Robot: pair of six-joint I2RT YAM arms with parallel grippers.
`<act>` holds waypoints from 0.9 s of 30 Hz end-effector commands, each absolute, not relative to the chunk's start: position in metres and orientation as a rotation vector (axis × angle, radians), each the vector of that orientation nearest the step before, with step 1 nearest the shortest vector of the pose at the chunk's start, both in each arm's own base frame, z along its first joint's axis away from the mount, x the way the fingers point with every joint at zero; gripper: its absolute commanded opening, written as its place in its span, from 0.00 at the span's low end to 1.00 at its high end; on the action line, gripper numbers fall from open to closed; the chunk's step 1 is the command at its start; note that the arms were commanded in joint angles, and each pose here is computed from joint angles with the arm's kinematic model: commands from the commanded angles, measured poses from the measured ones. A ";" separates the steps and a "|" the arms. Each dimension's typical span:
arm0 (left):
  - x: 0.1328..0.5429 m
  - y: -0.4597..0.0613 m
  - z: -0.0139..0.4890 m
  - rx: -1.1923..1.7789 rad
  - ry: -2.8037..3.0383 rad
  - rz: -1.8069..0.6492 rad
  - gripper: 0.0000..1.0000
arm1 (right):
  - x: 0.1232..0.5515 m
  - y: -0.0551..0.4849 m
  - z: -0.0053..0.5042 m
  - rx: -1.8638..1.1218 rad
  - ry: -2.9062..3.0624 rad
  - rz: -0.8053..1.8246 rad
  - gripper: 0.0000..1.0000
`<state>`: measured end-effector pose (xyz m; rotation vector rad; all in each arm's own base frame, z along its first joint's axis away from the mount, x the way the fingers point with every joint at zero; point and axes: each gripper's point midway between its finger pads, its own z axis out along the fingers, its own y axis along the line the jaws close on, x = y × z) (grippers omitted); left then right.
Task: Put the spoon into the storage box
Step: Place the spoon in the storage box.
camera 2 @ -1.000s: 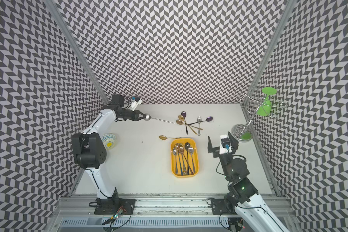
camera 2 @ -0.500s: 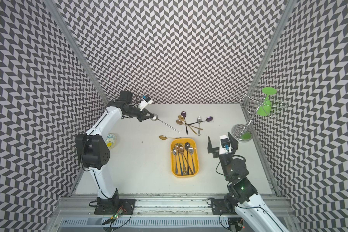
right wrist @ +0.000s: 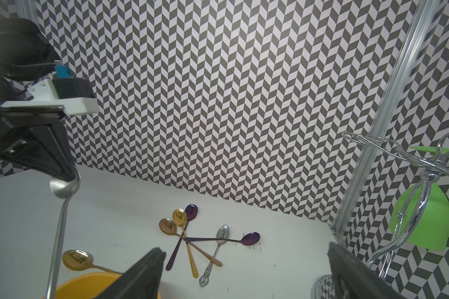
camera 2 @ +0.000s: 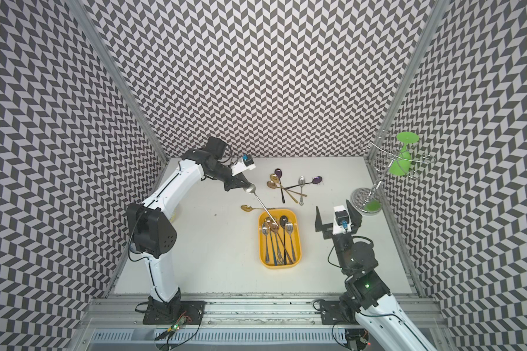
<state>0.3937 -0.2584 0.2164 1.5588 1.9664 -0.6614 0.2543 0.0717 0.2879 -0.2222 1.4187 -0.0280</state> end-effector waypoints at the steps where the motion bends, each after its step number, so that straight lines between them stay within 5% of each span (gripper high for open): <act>1: 0.372 -0.264 0.204 1.679 1.962 -0.646 0.09 | 0.250 0.069 0.302 -0.197 1.359 -0.016 1.00; 17: 0.313 -0.326 0.171 1.976 1.800 -0.393 0.11 | 0.248 0.072 0.302 -0.210 1.350 0.000 1.00; 27: 0.304 -0.345 0.176 2.018 1.724 -0.300 0.28 | 0.249 0.066 0.300 -0.186 1.361 -0.031 1.00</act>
